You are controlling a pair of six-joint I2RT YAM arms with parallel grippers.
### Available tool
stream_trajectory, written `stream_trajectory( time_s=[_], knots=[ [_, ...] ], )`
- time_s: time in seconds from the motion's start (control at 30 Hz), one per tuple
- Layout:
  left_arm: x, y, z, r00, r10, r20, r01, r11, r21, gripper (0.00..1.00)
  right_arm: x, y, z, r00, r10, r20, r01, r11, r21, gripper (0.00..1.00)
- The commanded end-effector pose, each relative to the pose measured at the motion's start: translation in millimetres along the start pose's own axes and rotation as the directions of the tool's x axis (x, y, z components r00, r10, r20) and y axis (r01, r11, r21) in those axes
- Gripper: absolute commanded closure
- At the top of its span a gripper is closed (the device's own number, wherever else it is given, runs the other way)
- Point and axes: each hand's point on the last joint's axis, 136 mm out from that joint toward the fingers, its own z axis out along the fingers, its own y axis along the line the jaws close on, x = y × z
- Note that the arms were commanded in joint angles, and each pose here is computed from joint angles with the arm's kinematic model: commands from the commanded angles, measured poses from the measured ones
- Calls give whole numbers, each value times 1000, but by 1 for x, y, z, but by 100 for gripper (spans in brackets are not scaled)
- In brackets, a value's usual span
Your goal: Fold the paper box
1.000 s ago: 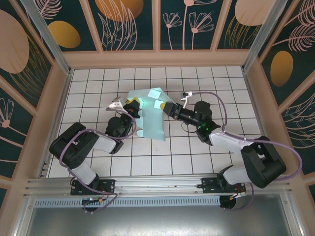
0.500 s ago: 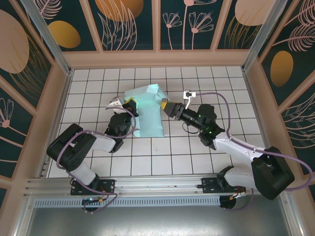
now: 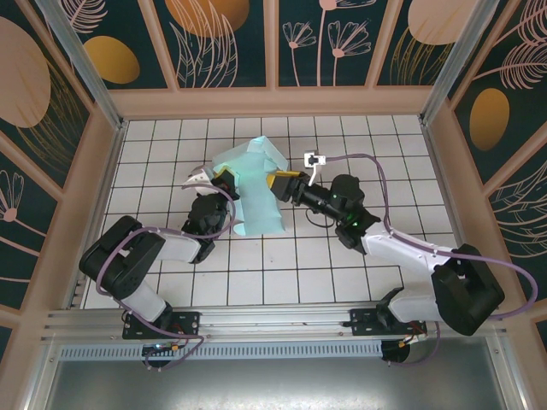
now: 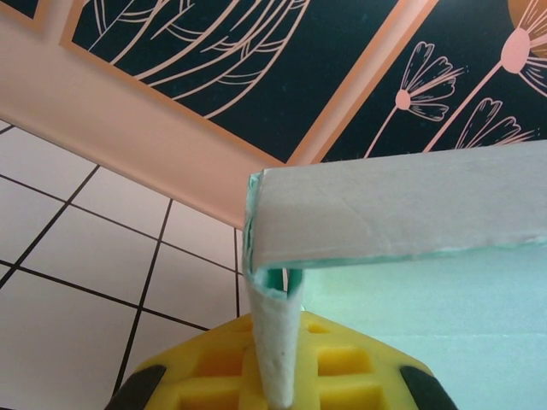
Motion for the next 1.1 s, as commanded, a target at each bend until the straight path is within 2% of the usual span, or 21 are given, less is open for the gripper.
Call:
stream_trajectory(
  time_s=[0.0,0.17,0.33,0.53,0.7,1.07],
  knots=[
    [7,9,0,997,65,-39,-67,996,-57,100,-30,27,-16,986,-85,147,92,995,-44,43],
    [12,12,1,994,99,-52,-103,993,-66,100,-39,25,-40,967,-110,232,112,994,3,43],
    [23,8,8,985,144,-94,-149,988,-42,100,-53,46,-45,949,-181,260,194,981,-27,45],
    [24,11,7,984,149,-94,-155,986,-54,100,-53,51,-20,963,-208,174,218,975,-38,45],
    [24,15,5,982,162,-100,-169,984,-64,100,-47,36,3,982,-154,107,155,988,-10,46],
    [24,20,1,977,188,-103,-196,977,-79,100,-34,20,24,992,-124,-1,123,991,46,47]
  ],
)
